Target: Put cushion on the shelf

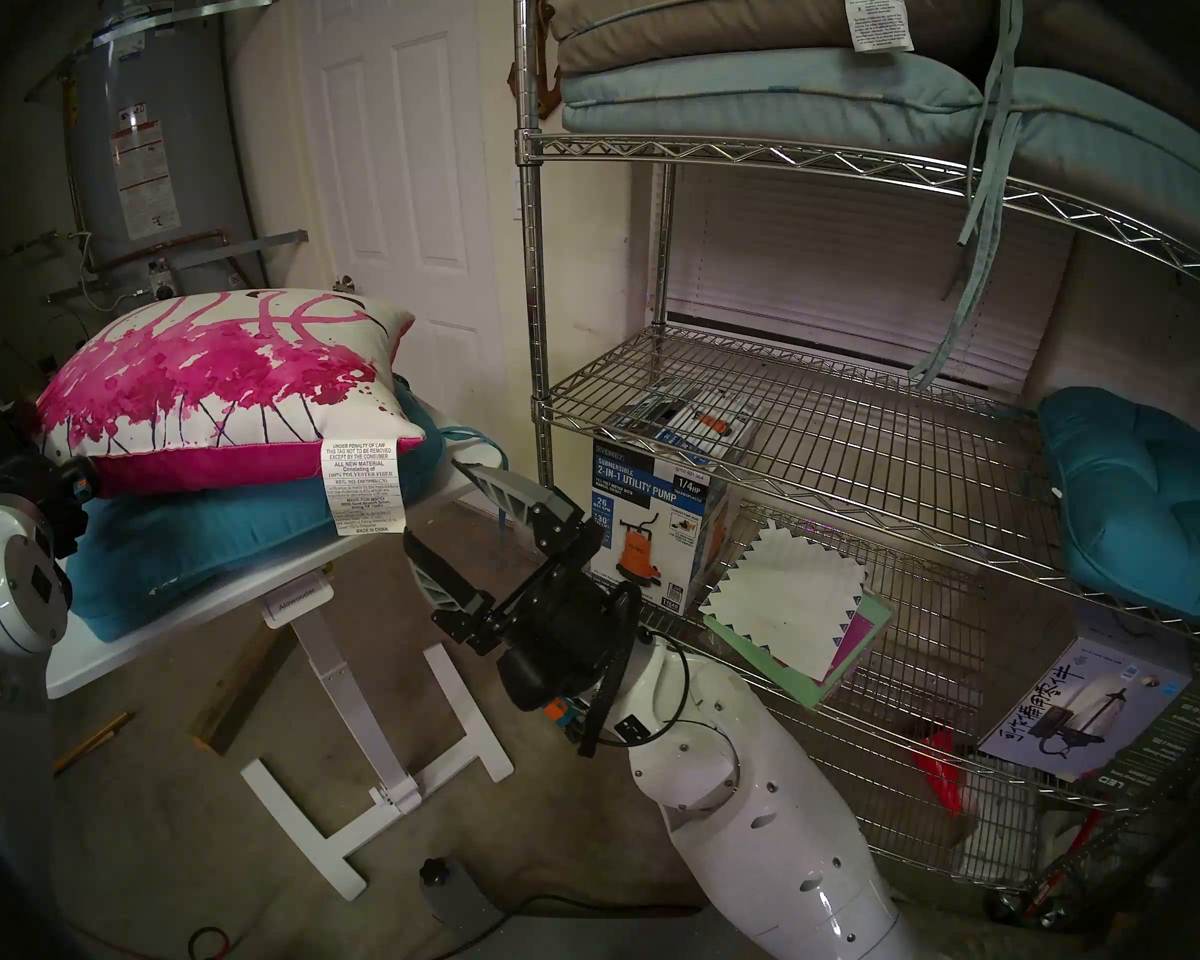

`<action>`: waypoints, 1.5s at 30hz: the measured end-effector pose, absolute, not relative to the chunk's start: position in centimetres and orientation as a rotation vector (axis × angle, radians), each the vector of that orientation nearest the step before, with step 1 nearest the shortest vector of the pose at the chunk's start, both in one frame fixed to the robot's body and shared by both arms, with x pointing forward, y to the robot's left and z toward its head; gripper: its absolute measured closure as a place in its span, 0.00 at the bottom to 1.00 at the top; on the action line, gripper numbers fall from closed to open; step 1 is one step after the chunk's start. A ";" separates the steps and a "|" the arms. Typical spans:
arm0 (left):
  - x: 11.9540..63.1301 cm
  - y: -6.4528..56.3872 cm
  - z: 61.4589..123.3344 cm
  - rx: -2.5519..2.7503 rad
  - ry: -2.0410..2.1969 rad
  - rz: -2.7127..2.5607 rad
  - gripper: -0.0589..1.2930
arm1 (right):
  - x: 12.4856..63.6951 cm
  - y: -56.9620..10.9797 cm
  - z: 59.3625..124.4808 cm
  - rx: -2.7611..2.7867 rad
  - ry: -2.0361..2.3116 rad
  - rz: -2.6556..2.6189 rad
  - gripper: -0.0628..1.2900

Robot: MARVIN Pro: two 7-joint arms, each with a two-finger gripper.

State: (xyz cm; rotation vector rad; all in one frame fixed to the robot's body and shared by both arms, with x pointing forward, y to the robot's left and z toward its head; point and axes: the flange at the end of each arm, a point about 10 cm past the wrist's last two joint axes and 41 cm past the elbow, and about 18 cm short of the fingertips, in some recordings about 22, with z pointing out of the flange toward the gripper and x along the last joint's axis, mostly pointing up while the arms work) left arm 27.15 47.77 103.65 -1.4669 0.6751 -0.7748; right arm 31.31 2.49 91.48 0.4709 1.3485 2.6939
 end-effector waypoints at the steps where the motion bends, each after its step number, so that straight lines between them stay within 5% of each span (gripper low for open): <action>1: 27.1 47.8 103.6 -1.467 0.675 -0.775 0.05 | 31.5 2.7 91.5 0.464 1.355 2.692 0.05; 45: 27.2 47.8 103.7 -1.468 0.675 -0.774 0.05 | 42.8 10.3 92.3 0.395 1.464 2.627 0.05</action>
